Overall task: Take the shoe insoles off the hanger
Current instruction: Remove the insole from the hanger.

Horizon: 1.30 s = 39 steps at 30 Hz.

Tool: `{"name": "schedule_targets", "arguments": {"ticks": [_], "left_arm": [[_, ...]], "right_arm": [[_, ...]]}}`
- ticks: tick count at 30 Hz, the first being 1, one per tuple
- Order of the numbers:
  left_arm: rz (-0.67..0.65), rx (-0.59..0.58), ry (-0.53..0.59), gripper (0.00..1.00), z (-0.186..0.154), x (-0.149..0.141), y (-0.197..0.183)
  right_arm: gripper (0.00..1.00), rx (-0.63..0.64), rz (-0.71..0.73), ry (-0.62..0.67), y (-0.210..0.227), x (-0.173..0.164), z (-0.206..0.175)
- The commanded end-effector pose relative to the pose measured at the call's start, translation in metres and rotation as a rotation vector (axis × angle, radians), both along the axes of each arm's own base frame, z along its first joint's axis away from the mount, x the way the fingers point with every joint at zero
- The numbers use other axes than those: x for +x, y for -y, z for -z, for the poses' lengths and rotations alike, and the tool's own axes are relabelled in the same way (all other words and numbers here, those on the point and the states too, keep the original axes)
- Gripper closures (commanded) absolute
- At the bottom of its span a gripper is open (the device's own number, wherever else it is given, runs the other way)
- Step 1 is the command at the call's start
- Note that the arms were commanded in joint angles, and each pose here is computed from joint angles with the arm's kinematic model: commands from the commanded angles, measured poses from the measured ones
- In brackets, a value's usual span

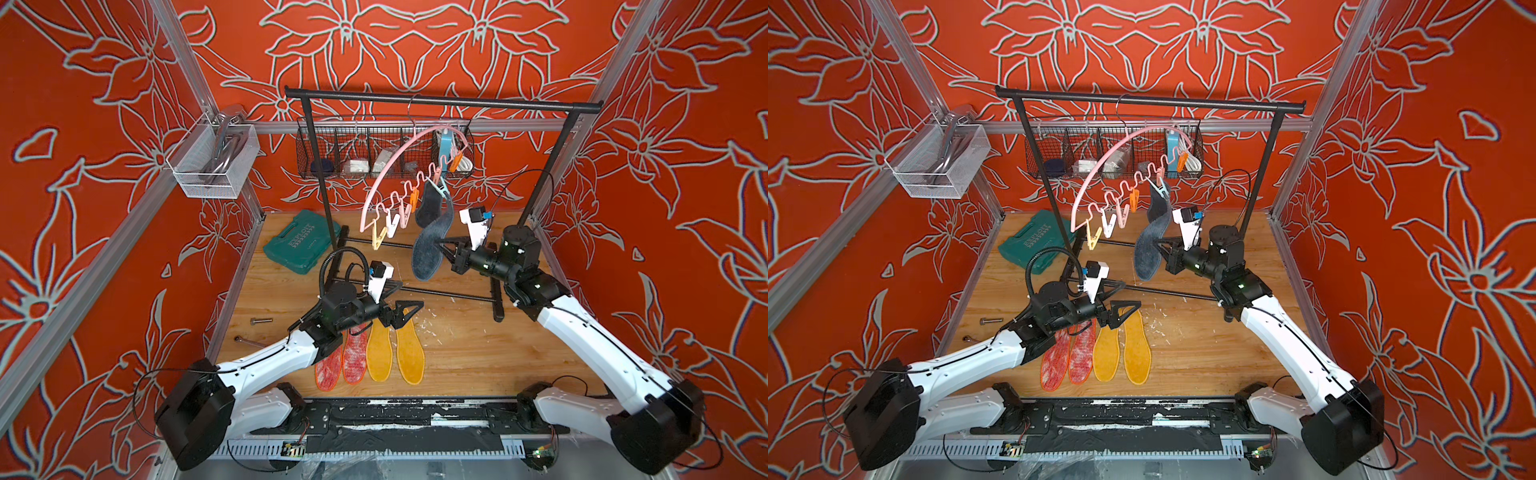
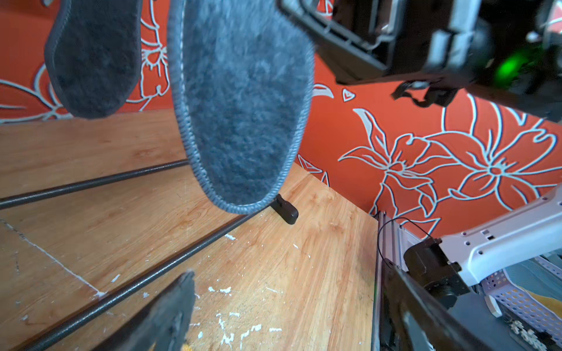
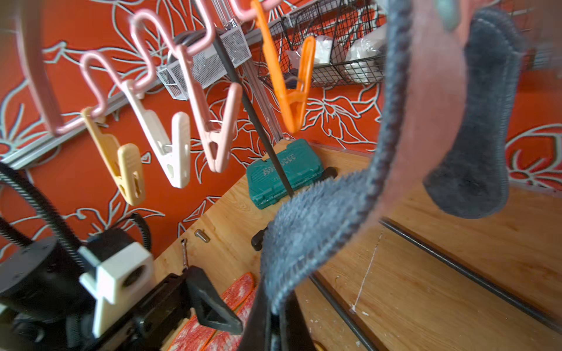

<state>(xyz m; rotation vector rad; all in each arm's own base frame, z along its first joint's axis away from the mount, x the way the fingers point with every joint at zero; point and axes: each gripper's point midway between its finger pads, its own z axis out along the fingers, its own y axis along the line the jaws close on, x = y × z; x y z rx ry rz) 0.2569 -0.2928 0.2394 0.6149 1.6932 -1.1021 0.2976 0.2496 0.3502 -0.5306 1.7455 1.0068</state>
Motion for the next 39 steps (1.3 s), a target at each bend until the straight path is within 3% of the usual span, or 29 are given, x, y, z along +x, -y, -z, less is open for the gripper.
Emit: {"name": "schedule_targets", "arguments": {"ticks": [1, 12, 16, 21, 28, 29, 33, 39], "left_arm": [[0.056, -0.056, 0.086, 0.07, -0.033, 0.000, 0.013], [0.018, -0.054, 0.123, 0.07, -0.039, 0.008, 0.011], [0.025, -0.075, 0.128, 0.12, -0.047, 0.004, 0.010], [0.044, -0.090, 0.150, 0.37, -0.056, -0.004, 0.007], [0.157, -0.104, 0.148, 0.95, -0.065, -0.024, 0.014], [0.162, -0.106, 0.141, 1.00, -0.064, -0.025, 0.014], [0.203, -0.118, 0.122, 1.00, -0.064, -0.032, 0.016], [0.252, -0.126, 0.109, 1.00, -0.067, -0.040, 0.020]], "right_arm": [[1.00, 0.043, -0.035, -0.023, -0.006, -0.015, -0.006], [1.00, 0.060, -0.120, -0.064, -0.029, -0.051, -0.010], [1.00, 0.066, -0.125, -0.075, -0.031, -0.058, -0.010], [1.00, 0.064, -0.132, -0.084, -0.032, -0.062, -0.007], [0.95, 0.045, -0.106, -0.058, -0.028, -0.059, -0.006], [0.93, 0.044, -0.100, -0.054, -0.027, -0.058, -0.007], [0.84, 0.045, -0.041, -0.033, -0.020, -0.052, -0.010], [0.62, 0.055, 0.043, 0.005, -0.009, -0.043, -0.026]]}}
